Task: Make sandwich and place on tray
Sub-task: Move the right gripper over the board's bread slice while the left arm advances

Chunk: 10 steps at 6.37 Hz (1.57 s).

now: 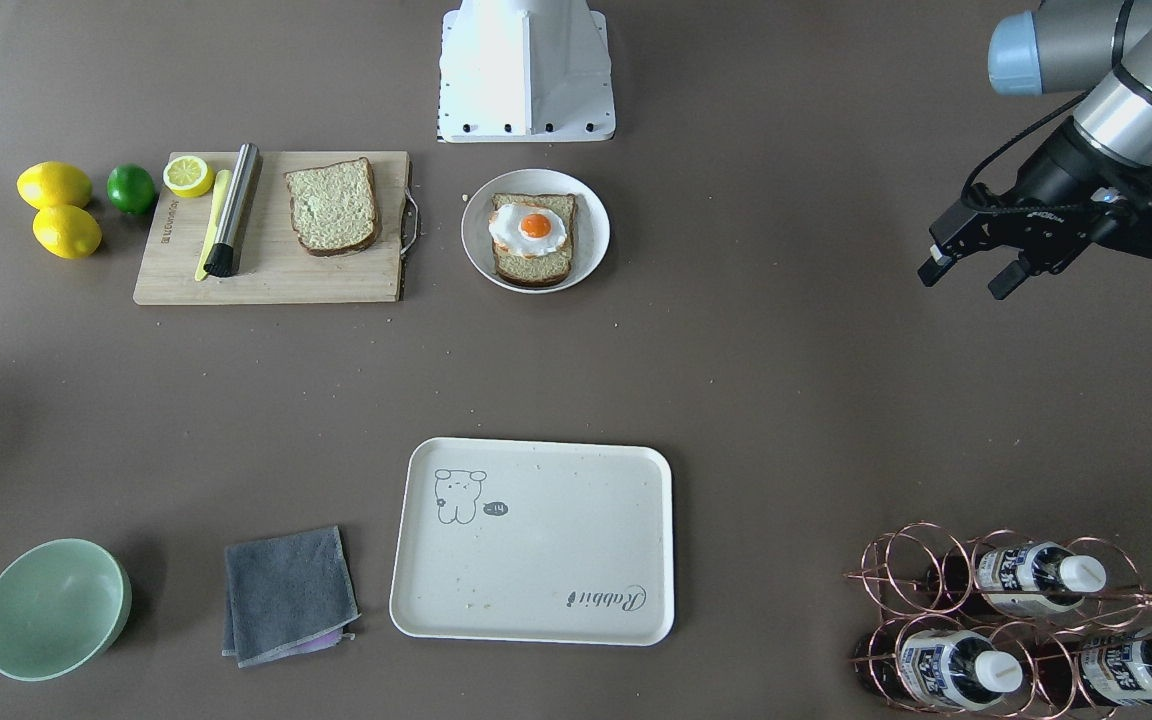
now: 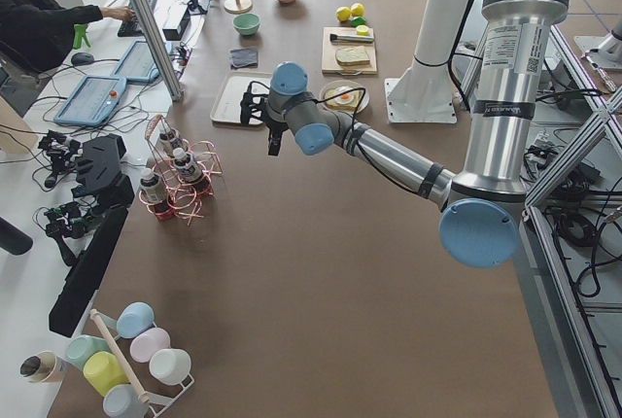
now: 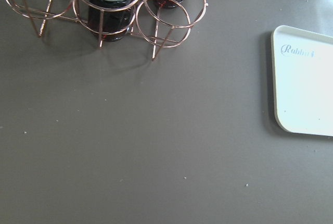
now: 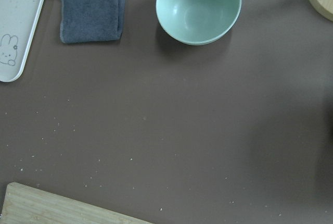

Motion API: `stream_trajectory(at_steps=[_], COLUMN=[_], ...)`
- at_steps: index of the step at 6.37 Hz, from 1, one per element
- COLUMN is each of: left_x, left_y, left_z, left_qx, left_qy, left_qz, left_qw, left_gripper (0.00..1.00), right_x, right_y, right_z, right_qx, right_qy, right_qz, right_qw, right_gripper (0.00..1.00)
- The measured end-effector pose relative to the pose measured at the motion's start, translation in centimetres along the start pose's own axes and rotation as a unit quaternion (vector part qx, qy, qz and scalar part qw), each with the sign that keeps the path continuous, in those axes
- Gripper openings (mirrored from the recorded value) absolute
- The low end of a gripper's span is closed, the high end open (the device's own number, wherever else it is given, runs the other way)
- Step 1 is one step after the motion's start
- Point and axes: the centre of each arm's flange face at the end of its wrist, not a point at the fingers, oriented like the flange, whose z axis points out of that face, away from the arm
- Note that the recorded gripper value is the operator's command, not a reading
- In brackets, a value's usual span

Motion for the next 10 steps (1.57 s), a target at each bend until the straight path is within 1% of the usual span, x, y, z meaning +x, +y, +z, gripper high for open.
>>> stream_trajectory(at_steps=[1, 2, 3, 4, 5, 6, 7, 9, 10], left_x=[1.8, 3.3, 4.2, 4.6, 4.8, 5.0, 5.1, 5.4, 5.4], left_y=[0.7, 1.3, 1.6, 1.8, 1.8, 1.7, 1.6, 1.9, 1.9], left_z=[1.5, 2.7, 3.3, 3.7, 3.9, 4.0, 4.2, 4.7, 4.8], left_qx=[0.008, 0.013, 0.015, 0.016, 0.017, 0.020, 0.025, 0.028, 0.028], left_qy=[-0.003, -0.005, -0.004, -0.003, -0.003, -0.004, -0.007, -0.010, -0.011], left_qz=[-0.008, -0.015, -0.020, -0.021, -0.021, -0.021, -0.021, -0.020, -0.019], left_qw=[0.9999, 0.9998, 0.9997, 0.9996, 0.9996, 0.9996, 0.9994, 0.9994, 0.9994], left_gripper=[0.97, 0.97, 0.97, 0.97, 0.97, 0.97, 0.97, 0.97, 0.97], right_x=[-3.5, -7.3, -11.1, -13.9, -15.2, -16.0, -17.4, -20.6, -22.0], right_y=[0.3, 0.8, 1.8, 3.2, 4.8, 6.7, 9.2, 13.6, 15.6], right_z=[1.4, 3.5, 6.1, 8.6, 10.7, 12.6, 14.6, 18.6, 20.6], right_qx=[-0.001, 0.016, 0.035, 0.036, 0.023, 0.008, -0.001, -0.001, 0.004], right_qy=[-0.008, -0.018, -0.035, -0.051, -0.056, -0.051, -0.044, -0.040, -0.031], right_qz=[0.006, 0.017, 0.036, 0.048, 0.051, 0.049, 0.049, 0.048, 0.042], right_qw=[0.9999, 0.9996, 0.9981, 0.9968, 0.9969, 0.9975, 0.9978, 0.9980, 0.9986], right_gripper=[1.00, 1.00, 1.00, 1.00, 1.00, 1.00, 1.00, 0.99, 0.99])
